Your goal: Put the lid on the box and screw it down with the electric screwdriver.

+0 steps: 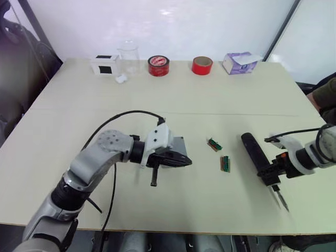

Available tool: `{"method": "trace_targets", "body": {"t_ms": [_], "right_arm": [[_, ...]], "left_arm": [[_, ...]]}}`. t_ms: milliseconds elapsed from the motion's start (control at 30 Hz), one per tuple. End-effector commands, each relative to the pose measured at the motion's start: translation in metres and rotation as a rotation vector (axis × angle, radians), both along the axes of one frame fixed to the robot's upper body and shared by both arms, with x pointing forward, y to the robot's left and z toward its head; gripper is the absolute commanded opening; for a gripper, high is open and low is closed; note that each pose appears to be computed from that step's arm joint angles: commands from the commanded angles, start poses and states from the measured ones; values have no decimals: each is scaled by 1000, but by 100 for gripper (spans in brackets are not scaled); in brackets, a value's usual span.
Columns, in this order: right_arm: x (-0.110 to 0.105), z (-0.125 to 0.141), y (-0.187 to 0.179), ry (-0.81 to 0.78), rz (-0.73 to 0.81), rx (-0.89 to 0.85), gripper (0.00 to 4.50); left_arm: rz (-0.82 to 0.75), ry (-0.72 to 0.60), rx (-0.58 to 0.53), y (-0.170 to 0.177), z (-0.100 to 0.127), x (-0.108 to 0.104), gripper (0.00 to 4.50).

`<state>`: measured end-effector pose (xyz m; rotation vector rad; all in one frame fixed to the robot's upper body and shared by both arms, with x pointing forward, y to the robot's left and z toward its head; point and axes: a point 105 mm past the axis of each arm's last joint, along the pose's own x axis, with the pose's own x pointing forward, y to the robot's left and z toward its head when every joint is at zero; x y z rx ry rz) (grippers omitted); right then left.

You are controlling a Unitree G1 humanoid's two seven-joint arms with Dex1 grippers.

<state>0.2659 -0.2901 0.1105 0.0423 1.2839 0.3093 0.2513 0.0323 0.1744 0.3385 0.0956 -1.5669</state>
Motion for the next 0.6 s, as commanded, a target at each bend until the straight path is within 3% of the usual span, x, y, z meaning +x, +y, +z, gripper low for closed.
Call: {"method": "trace_targets", "body": {"t_ms": [33,167,300,433,533,600], "right_arm": [[21,9,-7,-116,-53,-7,173],[55,53,-10,-379,-90,26,173],[88,147,30,-899,-50,334,173],[80,203,67,-1305,-49,608,173],[67,215,100,-1416,-36,789,173],[59,208,131,-1451,39,814,173]], "left_arm": [[33,-49,-23,8,14,10,0],[145,-53,-61,26,27,36,0],[246,-25,-59,51,30,58,0],[272,-10,-28,62,26,67,0],[277,-5,-18,61,25,72,0],[276,-8,-10,58,24,75,0]]}}
